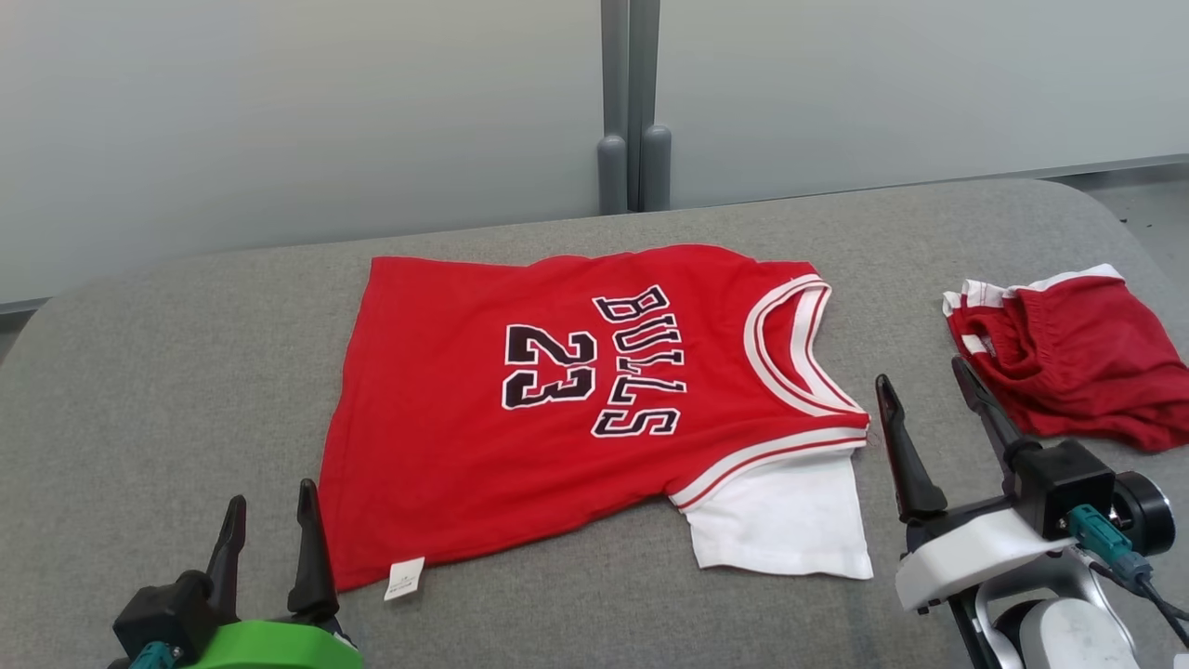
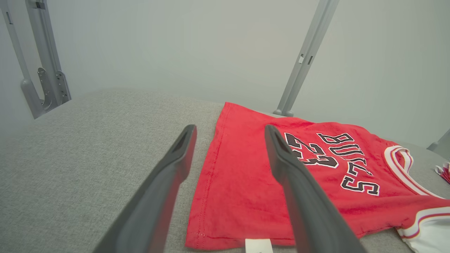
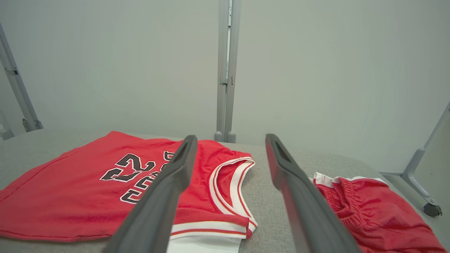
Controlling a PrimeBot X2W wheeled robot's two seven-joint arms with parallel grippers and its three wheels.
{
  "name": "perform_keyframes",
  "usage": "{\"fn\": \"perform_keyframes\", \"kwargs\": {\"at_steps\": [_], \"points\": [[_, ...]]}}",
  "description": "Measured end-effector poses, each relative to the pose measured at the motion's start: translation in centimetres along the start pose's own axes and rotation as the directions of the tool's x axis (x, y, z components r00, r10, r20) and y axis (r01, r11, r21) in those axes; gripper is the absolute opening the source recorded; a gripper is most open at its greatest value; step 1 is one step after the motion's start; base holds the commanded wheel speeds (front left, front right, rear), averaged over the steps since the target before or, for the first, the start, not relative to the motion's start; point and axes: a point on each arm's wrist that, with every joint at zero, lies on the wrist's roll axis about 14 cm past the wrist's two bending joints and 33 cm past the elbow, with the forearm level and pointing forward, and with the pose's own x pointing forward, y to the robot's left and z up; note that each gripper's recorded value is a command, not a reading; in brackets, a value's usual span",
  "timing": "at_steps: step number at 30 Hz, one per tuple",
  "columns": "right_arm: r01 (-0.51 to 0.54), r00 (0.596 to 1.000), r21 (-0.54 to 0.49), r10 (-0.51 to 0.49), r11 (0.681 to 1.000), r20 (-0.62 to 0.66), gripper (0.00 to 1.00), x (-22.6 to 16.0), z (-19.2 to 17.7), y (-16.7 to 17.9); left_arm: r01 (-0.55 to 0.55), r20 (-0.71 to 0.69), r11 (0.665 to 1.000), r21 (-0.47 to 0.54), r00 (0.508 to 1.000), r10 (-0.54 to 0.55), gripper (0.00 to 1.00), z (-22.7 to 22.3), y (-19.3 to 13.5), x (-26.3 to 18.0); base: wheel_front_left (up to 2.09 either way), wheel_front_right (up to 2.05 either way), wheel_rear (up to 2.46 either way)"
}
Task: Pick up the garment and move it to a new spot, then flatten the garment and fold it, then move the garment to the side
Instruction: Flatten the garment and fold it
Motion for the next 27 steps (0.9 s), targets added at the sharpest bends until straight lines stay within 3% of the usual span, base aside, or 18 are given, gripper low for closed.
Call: {"fn": "perform_keyframes", "kwargs": {"at_steps": [27], "points": [[-0.028,0.996,0.074,0.034,0.997,-0.079,1.0,-0.2,-2.4,1.5,0.013,-0.013,1.0,0.004,1.0,-0.012,1.0,0.3,-1.0,-1.1,0.0,0.0,0.0]]}}
